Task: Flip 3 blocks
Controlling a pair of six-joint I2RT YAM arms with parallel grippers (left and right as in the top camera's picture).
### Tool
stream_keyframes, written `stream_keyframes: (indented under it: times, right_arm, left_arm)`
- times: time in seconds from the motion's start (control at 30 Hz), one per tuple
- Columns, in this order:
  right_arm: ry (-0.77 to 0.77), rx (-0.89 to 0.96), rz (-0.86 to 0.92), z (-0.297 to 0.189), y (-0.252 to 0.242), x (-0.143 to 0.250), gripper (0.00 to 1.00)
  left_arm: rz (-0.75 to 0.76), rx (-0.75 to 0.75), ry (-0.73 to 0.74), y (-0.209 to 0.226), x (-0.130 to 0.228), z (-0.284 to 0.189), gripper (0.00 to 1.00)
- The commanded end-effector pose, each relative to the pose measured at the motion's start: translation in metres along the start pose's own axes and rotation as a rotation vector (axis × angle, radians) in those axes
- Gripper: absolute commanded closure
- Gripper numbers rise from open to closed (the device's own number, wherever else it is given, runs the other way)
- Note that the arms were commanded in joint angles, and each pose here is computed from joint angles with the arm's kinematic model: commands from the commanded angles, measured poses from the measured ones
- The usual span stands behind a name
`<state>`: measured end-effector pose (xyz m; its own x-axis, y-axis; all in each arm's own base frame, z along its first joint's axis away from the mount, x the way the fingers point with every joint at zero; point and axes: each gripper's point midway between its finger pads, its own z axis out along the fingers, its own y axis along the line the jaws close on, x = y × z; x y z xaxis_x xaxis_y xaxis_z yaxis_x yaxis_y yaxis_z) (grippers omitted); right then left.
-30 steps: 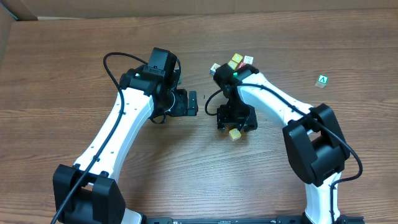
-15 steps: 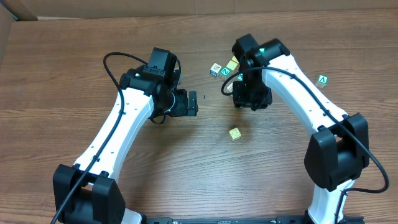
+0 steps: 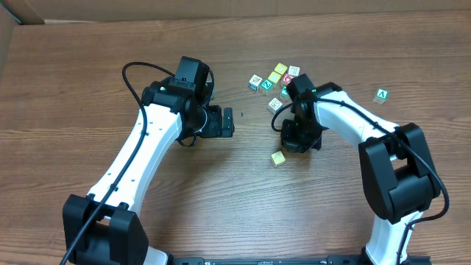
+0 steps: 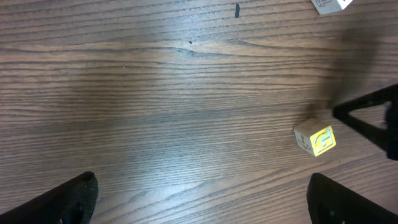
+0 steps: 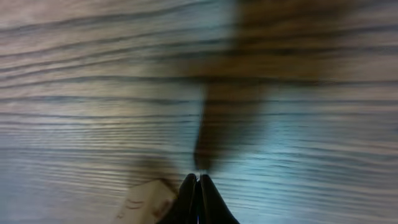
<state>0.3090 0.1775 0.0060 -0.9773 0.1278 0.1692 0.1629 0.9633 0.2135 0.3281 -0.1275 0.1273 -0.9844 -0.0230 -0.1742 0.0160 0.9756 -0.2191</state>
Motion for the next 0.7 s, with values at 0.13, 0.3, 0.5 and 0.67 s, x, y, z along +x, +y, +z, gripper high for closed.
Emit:
stream_keyframes:
  times: [0.13, 0.3, 0.5, 0.67]
  right_arm:
    - [0.055, -0.052, 0.031, -0.001, 0.012, 0.014, 0.96]
    - [0.117, -0.032, 0.060, -0.002, 0.007, 0.029, 0.95]
    - [0.119, -0.056, 0.074, -0.002, 0.011, 0.028, 0.95]
    - [0.132, -0.083, 0.077, -0.003, 0.016, 0.030, 0.94]
  left_arm:
    - [-0.010, -0.011, 0.005, 0.001, 0.001, 0.003, 0.00]
    - [-0.010, -0.011, 0.005, 0.001, 0.001, 0.003, 0.00]
    - [-0.010, -0.011, 0.005, 0.001, 0.001, 0.003, 0.00]
    - [-0.011, -0.011, 0.005, 0.001, 0.001, 0.003, 0.00]
